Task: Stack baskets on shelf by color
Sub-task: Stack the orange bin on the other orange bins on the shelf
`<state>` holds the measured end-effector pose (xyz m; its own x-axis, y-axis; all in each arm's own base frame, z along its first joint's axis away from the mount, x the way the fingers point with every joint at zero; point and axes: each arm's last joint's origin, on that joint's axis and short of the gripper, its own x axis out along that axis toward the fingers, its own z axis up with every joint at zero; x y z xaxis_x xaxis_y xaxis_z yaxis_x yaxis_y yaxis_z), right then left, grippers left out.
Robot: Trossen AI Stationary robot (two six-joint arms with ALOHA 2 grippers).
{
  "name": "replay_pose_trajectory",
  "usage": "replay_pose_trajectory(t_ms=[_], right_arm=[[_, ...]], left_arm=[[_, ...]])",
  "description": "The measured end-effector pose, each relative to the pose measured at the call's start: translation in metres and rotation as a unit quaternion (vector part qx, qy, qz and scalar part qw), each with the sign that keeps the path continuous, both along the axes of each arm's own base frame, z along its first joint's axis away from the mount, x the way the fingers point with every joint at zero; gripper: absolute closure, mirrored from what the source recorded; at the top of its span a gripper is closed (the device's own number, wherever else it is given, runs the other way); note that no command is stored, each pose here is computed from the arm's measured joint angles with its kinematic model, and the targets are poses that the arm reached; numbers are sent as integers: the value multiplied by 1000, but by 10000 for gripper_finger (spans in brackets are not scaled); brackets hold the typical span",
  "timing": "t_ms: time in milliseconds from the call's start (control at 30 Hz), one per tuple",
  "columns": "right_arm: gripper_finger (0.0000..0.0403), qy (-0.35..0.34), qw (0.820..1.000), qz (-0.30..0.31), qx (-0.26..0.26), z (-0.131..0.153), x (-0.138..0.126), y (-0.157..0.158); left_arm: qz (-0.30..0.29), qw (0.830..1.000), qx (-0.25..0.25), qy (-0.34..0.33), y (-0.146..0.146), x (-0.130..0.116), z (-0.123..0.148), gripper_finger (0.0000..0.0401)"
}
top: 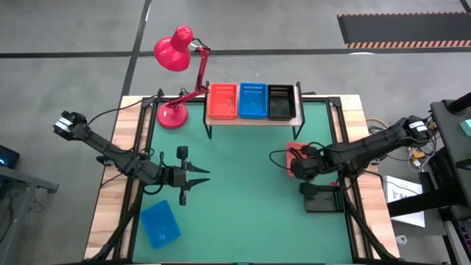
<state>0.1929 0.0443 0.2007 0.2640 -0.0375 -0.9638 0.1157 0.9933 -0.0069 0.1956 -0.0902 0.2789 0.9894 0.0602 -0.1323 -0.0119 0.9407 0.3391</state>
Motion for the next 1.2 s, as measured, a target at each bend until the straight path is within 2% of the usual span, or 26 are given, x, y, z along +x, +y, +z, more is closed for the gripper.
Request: replay_pose_trajectory(t_ms=[367,633,800,933,1200], right_arm=[[391,-62,997,33,23,35,24,20],[391,-65,994,86,12,46,69,45],[391,-89,987,131,6,67,98,55],[391,-127,979,158,-1,90,111,59],[391,-213,957,163,-107,131,122,57]], left_arm=[[0,1000,2,1,0,0,0,317],[-1,1000,7,5,0,0,-1,317],[-1,1000,11,13,2,-3,-6,317],[0,1000,14,18,5,-9,-12,317],[20,1000,-11,-7,11,-19,-6,317]])
